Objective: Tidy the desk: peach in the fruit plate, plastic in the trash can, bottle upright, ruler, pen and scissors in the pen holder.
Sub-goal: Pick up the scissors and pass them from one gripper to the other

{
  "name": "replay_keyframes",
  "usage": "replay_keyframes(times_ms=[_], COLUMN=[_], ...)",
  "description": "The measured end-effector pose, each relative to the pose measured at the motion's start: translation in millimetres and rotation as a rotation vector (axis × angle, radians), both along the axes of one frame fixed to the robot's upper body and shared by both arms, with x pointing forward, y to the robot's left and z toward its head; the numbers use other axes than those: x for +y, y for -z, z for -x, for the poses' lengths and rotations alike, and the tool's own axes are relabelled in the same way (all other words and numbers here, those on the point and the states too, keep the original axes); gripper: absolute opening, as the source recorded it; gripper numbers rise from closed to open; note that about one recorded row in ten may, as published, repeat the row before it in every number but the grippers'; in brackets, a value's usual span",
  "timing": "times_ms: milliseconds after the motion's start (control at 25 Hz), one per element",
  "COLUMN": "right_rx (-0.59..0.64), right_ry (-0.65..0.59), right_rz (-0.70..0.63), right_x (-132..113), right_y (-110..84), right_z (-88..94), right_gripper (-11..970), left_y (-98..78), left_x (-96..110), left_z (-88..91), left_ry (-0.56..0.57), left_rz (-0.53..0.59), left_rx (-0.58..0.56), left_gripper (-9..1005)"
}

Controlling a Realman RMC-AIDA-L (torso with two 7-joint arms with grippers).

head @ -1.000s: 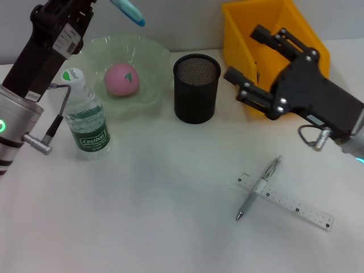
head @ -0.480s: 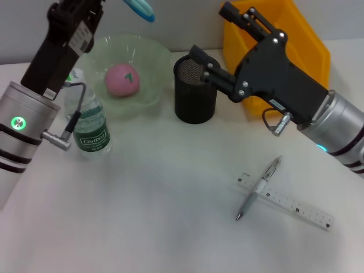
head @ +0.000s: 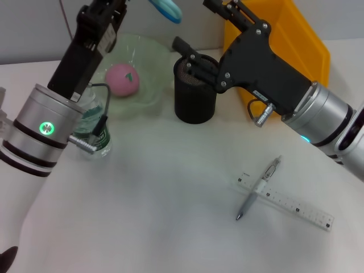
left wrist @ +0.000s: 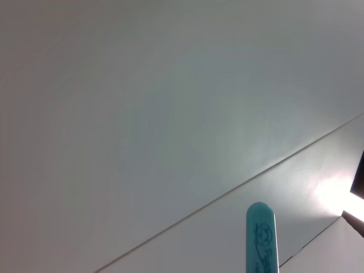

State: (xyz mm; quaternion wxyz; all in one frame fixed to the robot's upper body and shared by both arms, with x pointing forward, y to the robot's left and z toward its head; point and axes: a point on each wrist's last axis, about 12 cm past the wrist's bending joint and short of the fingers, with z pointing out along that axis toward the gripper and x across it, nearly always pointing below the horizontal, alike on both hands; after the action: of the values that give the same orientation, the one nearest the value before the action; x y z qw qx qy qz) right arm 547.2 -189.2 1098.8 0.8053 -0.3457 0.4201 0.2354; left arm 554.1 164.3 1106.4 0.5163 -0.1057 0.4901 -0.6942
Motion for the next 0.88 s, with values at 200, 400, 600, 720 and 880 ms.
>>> replay_keyframes(times_ms=[200,400,600,720,880], right_rx=[-0.019,-0.041,-0.046,-0.047,-0.051], right_ry=[0.007,0.010,0.042,0.042,0.039], right_rz=[0.008,0.023,0.012,0.015,0.028], right_x=[3.0,8.3,9.3,10.8,11.6], right_y=[-1.5,-3.9,-5.3,-5.9,-5.3], right_z=[-1.6,-4.8,-7.8,-8.9,-8.9], right_gripper=[740,740,739,739,739], left_y=[1.1,2.2,3.6,5.0,5.5], left_x=[-3.8,-7.8,-7.9,-7.6,-7.8], left_z=[0.0,1.7,3.8,5.5,6.3], left_ry=[-0.001,-0.004,-0.005,-0.007,-0.007], left_rz=[-0.004,-0.007,-0.002,0.003,0.006], left_rx=[0.011,0.016,0.022,0.030,0.033], left_gripper=[226,227,227,227,227])
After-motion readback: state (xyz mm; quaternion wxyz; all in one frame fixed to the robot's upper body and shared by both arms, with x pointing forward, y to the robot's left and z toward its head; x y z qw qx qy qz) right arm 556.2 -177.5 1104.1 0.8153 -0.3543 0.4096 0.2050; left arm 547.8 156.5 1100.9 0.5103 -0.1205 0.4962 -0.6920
